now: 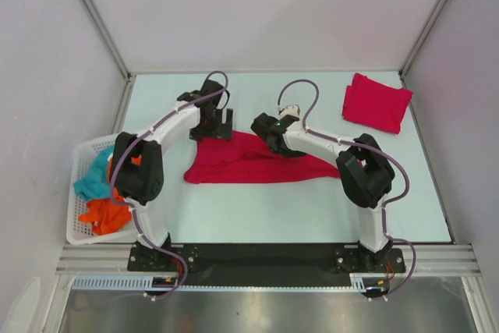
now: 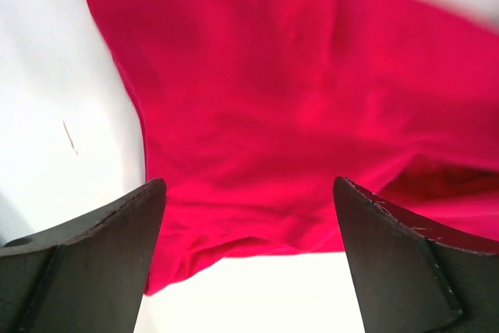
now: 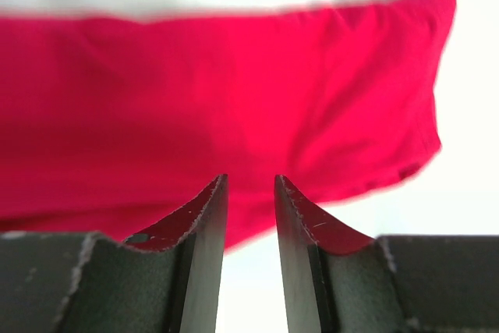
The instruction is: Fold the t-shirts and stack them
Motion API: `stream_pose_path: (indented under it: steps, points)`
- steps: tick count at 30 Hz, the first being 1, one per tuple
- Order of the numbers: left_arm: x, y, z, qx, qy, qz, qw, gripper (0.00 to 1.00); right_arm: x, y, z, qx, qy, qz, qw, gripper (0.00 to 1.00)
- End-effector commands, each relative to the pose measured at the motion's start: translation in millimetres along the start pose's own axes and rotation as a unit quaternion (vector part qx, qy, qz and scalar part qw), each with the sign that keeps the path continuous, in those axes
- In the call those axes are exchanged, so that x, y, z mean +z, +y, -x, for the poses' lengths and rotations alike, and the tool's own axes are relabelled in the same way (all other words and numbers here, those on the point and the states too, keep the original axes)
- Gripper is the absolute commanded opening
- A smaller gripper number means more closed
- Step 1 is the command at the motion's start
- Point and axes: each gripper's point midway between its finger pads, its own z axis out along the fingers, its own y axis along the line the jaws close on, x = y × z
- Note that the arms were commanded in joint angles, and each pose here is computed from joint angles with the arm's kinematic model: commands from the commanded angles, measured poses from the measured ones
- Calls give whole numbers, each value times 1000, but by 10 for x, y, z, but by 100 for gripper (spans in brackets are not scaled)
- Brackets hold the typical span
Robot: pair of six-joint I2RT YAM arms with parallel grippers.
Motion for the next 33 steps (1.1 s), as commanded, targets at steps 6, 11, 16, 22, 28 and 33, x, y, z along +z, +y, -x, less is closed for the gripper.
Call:
stream_pose_path:
  steps: [6, 11, 16, 22, 28, 33]
  points:
    - [168, -138, 201, -4, 0, -4, 1000, 94, 344, 321, 374, 1, -17, 2, 1000, 35]
    - [233, -100, 55, -6, 9, 1, 1000, 94, 396, 378, 189, -5, -4, 7, 1000, 35]
    - [226, -62, -59, -6, 14, 4, 1000, 94, 324, 360, 71, -9, 0, 8, 1000, 34]
    - [80, 0, -173, -9, 3, 4, 1000, 94, 196, 386, 14, -9, -4, 15, 1000, 35]
    - [221, 18, -338, -6, 28, 6, 1000, 94, 292, 495, -145, -23, 9, 11, 1000, 35]
    - [-74, 41, -68, -7, -12, 15, 1000, 94, 259, 439, -35, -19, -2, 7, 1000, 35]
